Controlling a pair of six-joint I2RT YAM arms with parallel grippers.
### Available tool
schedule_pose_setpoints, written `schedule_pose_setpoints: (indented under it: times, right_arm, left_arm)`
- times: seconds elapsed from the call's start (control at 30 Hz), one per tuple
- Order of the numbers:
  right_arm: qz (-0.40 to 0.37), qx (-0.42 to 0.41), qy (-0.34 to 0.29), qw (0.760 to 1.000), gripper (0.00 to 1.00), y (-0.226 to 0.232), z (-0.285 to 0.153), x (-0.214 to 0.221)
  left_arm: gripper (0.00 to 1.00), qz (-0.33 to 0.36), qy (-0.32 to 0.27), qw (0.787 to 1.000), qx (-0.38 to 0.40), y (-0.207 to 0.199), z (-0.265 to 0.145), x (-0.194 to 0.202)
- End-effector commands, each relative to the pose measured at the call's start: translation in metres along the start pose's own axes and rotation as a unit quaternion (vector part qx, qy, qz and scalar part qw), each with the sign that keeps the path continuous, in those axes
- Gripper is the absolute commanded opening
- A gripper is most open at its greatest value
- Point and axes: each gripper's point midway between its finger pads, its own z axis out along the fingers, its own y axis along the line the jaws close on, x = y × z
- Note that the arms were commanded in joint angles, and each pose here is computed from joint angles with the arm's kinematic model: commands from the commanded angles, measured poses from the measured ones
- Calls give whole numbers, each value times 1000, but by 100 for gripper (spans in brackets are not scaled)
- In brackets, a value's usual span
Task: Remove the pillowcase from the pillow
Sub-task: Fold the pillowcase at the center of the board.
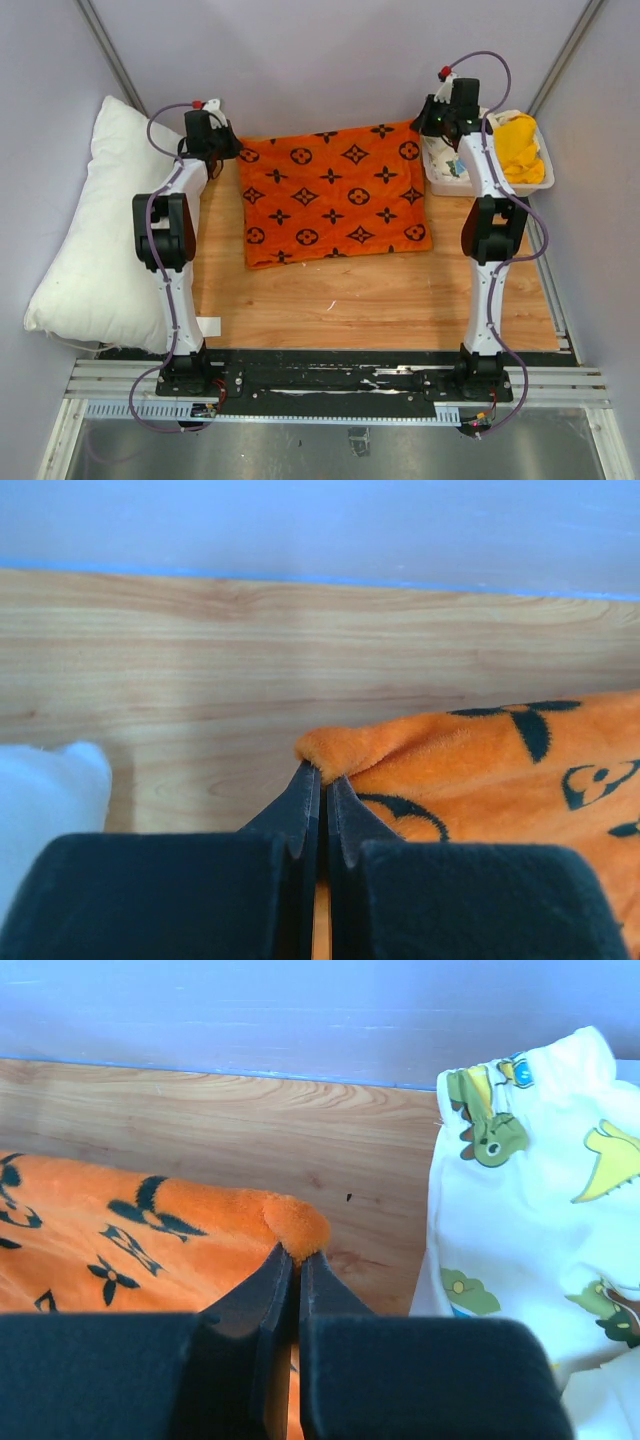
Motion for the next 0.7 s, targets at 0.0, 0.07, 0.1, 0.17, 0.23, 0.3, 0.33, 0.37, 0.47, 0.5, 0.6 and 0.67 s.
schedule_pose_setpoints:
  times: [0.0, 0.07, 0.1, 0.17, 0.23, 0.3, 0.33, 0.37, 0.47, 0.5, 0.6, 0.67]
  right_arm:
    - [-13, 21, -43, 999, 1, -14, -21, -36]
    - [-14, 19, -40, 999, 1, -13, -23, -35]
    - [-14, 19, -38, 999, 1, -13, -24, -33]
    - [-14, 21, -33, 999, 1, -13, -28, -28]
    - [-16, 20, -37, 999, 1, -9, -37, -26]
    - [-17, 19, -42, 999, 1, -5, -46, -23]
    - [-15, 19, -38, 999, 1, -5, -50, -16]
    - [-15, 18, -39, 999, 1, -3, -55, -15]
    - [-14, 14, -39, 999, 1, 4, -70, -8]
    - [-14, 12, -40, 999, 1, 6, -74, -6]
    - [-14, 10, -42, 999, 1, 14, -91, 1]
    - [-11, 17, -39, 999, 1, 14, -99, 8]
  left_arm:
    - [0, 13, -49, 999, 16, -5, 4, -33]
    - [0, 15, -54, 998, 19, -6, 3, -36]
    - [0, 16, -55, 998, 21, -7, 3, -37]
    - [0, 16, -56, 998, 26, -10, 0, -38]
    - [0, 17, -57, 998, 34, -14, -6, -39]
    - [0, 19, -65, 997, 39, -19, -17, -41]
    - [0, 20, -70, 997, 40, -21, -24, -42]
    - [0, 20, -77, 996, 41, -23, -31, -43]
    - [0, 12, -87, 995, 41, -28, -55, -31]
    - [0, 8, -89, 995, 41, -29, -63, -28]
    - [0, -6, -95, 995, 43, -34, -86, -16]
    - [0, -17, -98, 994, 44, -37, -99, -7]
